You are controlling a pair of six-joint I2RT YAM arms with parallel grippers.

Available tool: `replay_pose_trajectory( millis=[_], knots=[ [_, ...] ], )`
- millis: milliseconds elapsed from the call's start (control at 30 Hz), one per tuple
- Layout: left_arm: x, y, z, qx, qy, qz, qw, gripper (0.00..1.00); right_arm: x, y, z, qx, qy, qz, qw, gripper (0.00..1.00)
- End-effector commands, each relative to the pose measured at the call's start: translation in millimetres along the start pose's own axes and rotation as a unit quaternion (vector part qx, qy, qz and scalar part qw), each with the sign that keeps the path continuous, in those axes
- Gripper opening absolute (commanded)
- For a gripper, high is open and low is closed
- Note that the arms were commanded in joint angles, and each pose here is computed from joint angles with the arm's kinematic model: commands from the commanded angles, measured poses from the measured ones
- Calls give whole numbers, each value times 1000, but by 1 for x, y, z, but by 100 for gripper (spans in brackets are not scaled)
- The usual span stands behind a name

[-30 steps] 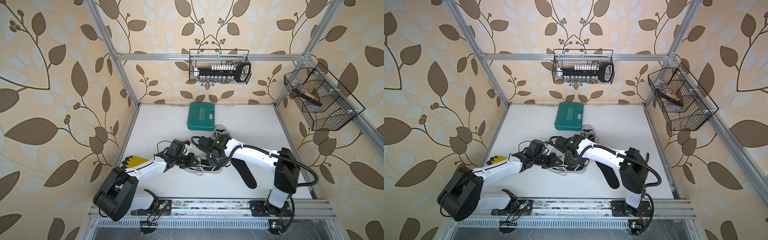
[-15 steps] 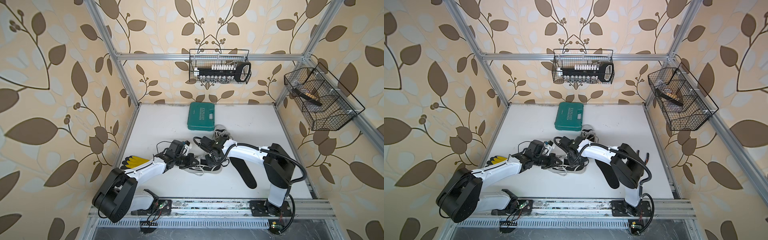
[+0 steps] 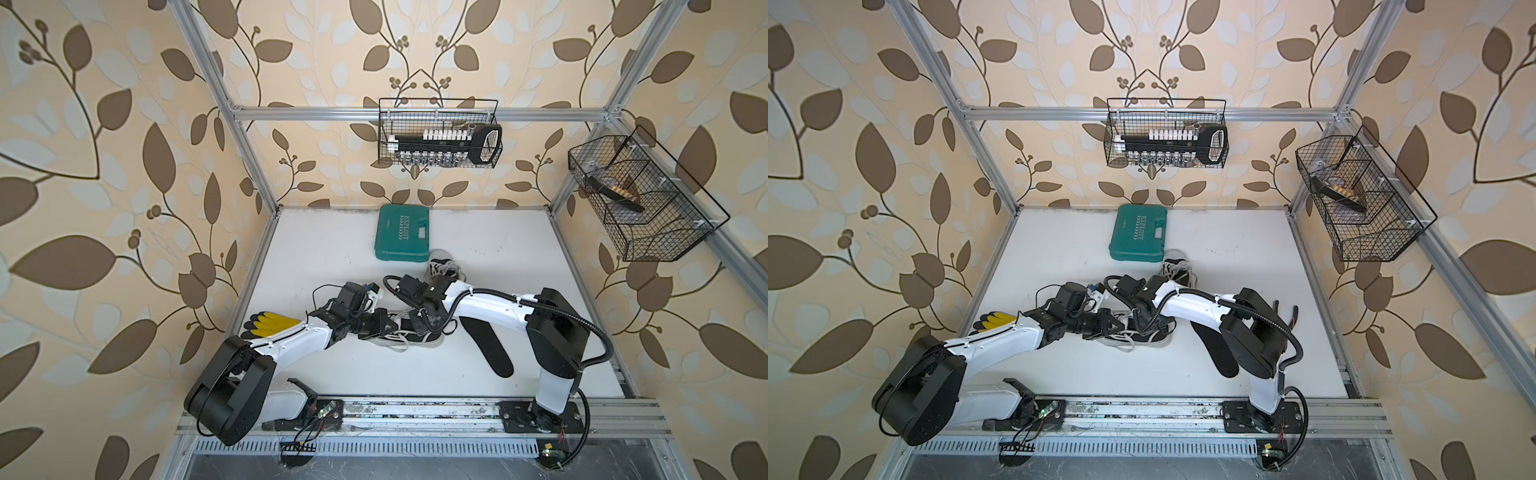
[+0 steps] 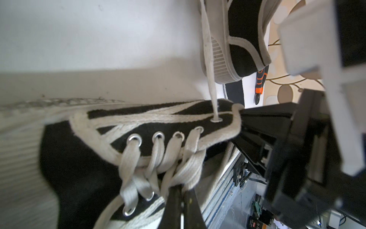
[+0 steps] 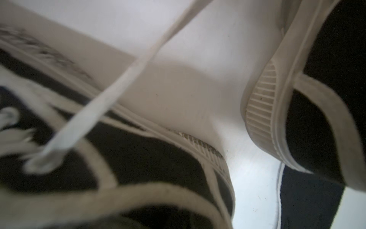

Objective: Insert the insole into the shoe

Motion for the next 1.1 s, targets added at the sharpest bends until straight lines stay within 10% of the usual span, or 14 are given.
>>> replay_pose_trajectory(
  millis=[0, 233, 533, 833, 1067],
  knots=[
    [12, -7, -1, 6, 21, -11, 1000, 0, -15, -5, 24, 28, -51, -21, 998, 0],
    [10, -5, -1, 4, 21, -10, 1000, 0, -19, 0, -42, -15, -89, -38, 995, 0],
    [13, -5, 1, 6, 24, -12, 1000, 0, -25, -39, 25, 98, -92, -40, 990, 0],
    [12, -3, 3, 6, 22, -13, 1000, 0, 3, 6, -43, -29, -24, -33, 999, 0],
    [12, -5, 3, 9, 21, -12, 1000, 0, 6, 13, 18, 2, 6, -13, 1000, 0]
  ],
)
Point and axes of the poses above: each gripper's point midway between its finger pads, its own z axis out along the fingers, its own x axis along the line the jaws close on, y = z × x, the point moved 2 cm from there along -z, back along the fingers, and after that the axes turned 7 degrees about -z, right-handed, at the moved point
